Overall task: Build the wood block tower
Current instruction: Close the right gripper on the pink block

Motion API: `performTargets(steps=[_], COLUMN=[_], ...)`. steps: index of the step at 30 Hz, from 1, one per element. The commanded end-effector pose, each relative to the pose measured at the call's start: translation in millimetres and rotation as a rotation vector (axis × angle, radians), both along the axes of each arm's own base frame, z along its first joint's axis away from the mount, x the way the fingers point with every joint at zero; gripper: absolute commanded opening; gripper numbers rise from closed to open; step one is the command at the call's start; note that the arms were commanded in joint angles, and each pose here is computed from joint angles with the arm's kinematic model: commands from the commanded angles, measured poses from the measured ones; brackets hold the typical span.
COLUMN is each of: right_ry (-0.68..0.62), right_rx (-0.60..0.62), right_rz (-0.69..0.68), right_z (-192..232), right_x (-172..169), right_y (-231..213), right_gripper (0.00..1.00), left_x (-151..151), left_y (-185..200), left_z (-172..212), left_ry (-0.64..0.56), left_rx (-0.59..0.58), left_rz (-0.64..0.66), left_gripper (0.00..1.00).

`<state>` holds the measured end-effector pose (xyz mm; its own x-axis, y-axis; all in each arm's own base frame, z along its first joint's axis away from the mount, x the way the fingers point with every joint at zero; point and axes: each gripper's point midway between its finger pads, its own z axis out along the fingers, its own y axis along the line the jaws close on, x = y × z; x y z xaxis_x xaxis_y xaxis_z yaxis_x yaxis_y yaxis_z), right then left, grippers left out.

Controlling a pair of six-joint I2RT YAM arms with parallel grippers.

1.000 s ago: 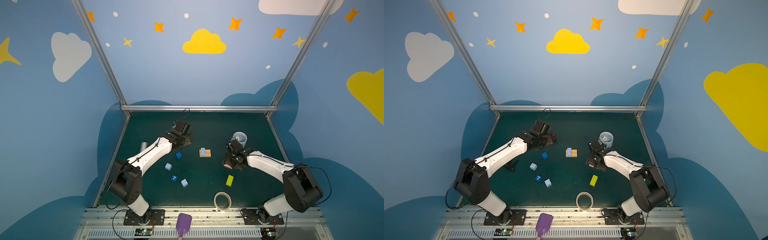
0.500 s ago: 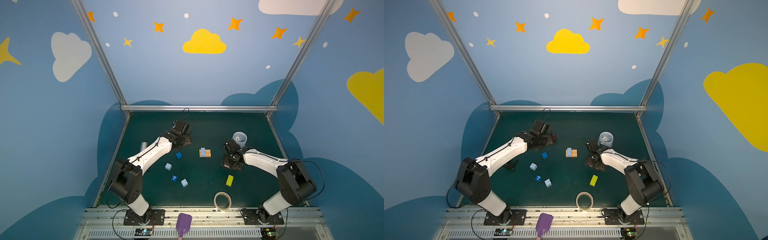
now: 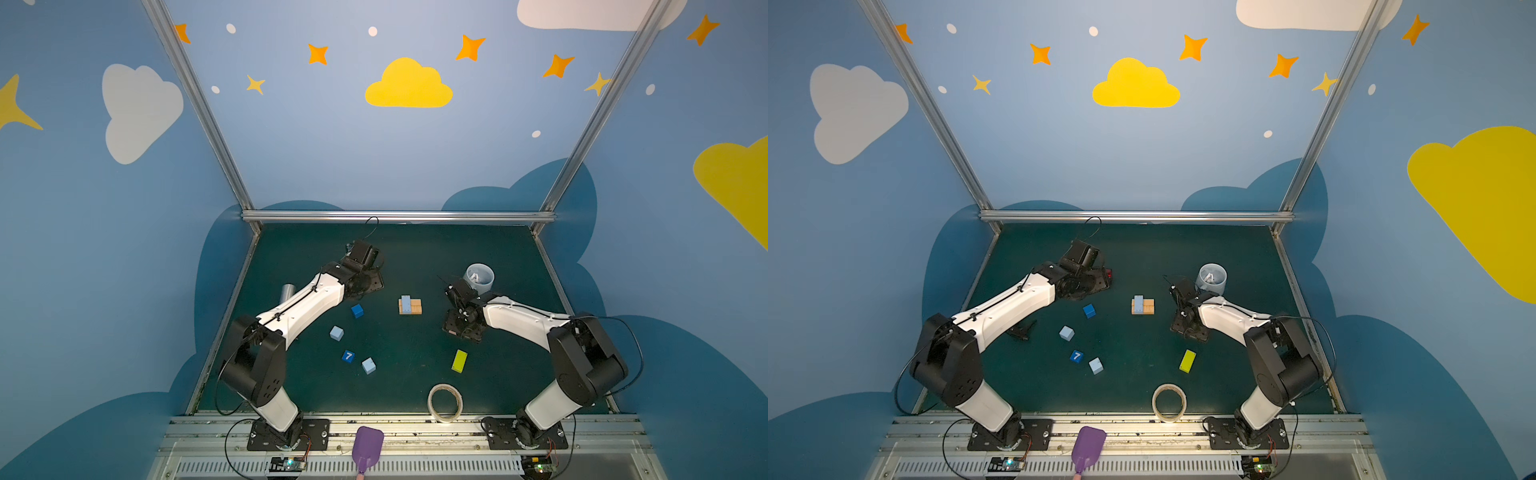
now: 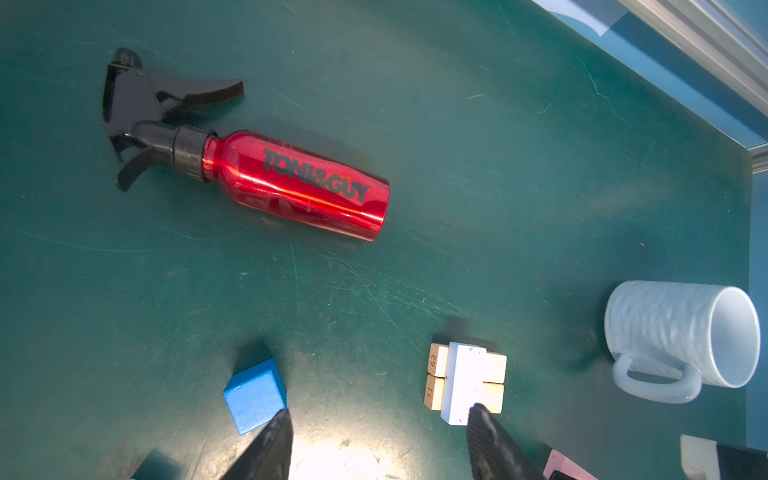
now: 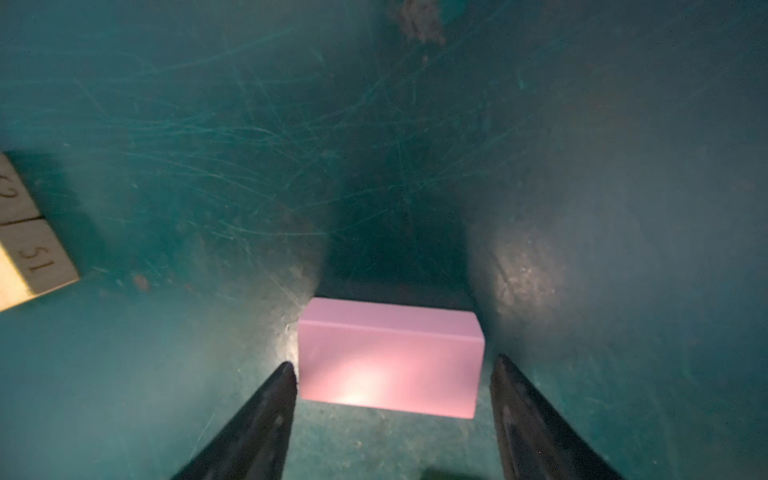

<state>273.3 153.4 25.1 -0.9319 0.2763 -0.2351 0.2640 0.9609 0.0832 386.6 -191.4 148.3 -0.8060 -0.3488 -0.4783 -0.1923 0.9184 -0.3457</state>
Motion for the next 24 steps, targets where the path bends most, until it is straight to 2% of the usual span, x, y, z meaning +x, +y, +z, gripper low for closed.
performTargets(steps=[1, 24], right_ry=[0.005, 0.002], right_rx=[-0.023, -0.046], right_rz=[0.011, 0.032], right_z=[1.7, 7.6], right_x=[1.7, 3.3], right_y=[0.0, -0.7], right_gripper=[0.69, 0.55], left_x=[1.8, 1.2], left_y=[2.3, 1.4], left_z=[-4.3, -3.8], left_ry=[0.008, 0.01], left_rx=[0.004, 0.003], left_rz=[0.008, 0.0], left_gripper=[0.66, 0.66])
